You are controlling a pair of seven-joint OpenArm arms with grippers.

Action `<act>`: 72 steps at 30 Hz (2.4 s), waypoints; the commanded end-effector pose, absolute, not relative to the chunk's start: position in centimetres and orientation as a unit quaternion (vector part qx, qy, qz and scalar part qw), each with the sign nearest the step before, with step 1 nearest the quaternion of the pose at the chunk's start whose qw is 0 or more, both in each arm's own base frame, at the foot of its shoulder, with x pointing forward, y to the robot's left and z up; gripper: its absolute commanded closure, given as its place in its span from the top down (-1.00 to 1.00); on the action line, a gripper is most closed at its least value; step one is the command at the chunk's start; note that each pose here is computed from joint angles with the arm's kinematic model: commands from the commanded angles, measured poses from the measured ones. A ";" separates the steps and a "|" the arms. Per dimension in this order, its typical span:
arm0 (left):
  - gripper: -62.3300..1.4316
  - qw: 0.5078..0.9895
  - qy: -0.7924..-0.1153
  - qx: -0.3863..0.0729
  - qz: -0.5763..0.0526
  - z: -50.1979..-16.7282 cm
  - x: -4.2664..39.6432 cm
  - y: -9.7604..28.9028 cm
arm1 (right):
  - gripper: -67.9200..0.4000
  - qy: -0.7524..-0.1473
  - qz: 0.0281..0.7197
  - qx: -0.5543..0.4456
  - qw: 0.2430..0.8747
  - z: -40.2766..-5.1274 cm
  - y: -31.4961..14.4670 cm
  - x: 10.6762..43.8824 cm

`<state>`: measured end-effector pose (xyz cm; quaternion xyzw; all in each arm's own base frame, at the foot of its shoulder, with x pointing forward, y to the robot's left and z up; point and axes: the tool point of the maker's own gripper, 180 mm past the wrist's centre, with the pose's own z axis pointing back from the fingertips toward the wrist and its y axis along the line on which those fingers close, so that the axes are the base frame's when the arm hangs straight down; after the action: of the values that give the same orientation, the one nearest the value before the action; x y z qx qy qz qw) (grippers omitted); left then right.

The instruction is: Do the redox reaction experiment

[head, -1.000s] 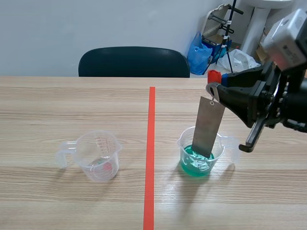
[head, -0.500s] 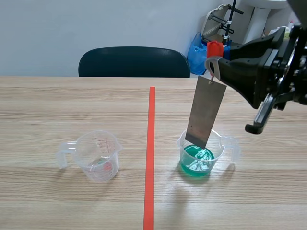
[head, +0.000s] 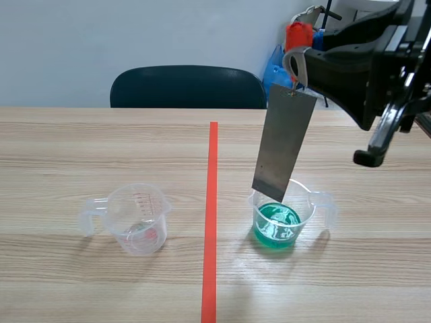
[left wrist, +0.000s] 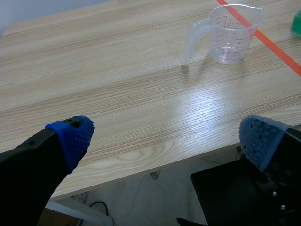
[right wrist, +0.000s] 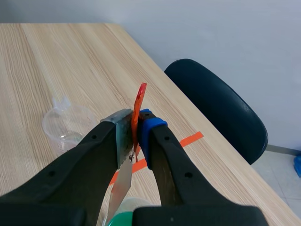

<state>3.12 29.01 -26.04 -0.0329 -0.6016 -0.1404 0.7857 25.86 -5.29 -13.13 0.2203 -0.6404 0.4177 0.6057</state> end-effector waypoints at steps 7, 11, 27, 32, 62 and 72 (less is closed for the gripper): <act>1.00 0.777 -0.614 -0.034 -0.140 -25.4 3.5 29.0 | -0.97 -0.654 0.415 0.207 0.597 -11.9 -5.9 26.2; 1.00 0.777 -0.614 -0.034 -0.140 -25.4 3.5 29.0 | -0.97 -0.656 0.414 0.204 0.597 -11.8 -6.1 26.3; 1.00 0.777 -0.614 -0.034 -0.140 -25.4 3.5 29.0 | -0.97 -0.656 0.414 0.204 0.597 -11.8 -6.1 26.3; 1.00 0.777 -0.614 -0.034 -0.140 -25.4 3.5 29.0 | -0.97 -0.656 0.414 0.204 0.597 -11.8 -6.1 26.3; 1.00 0.777 -0.614 -0.034 -0.140 -25.4 3.5 29.0 | -0.97 -0.656 0.414 0.204 0.597 -11.8 -6.1 26.3; 1.00 0.777 -0.614 -0.034 -0.140 -25.4 3.5 29.0 | -0.97 -0.656 0.414 0.204 0.597 -11.9 -6.1 26.3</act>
<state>3.12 29.01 -26.04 -0.0329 -0.6016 -0.1404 0.7857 26.24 -6.01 -12.84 0.2071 -0.6445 0.4145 0.6082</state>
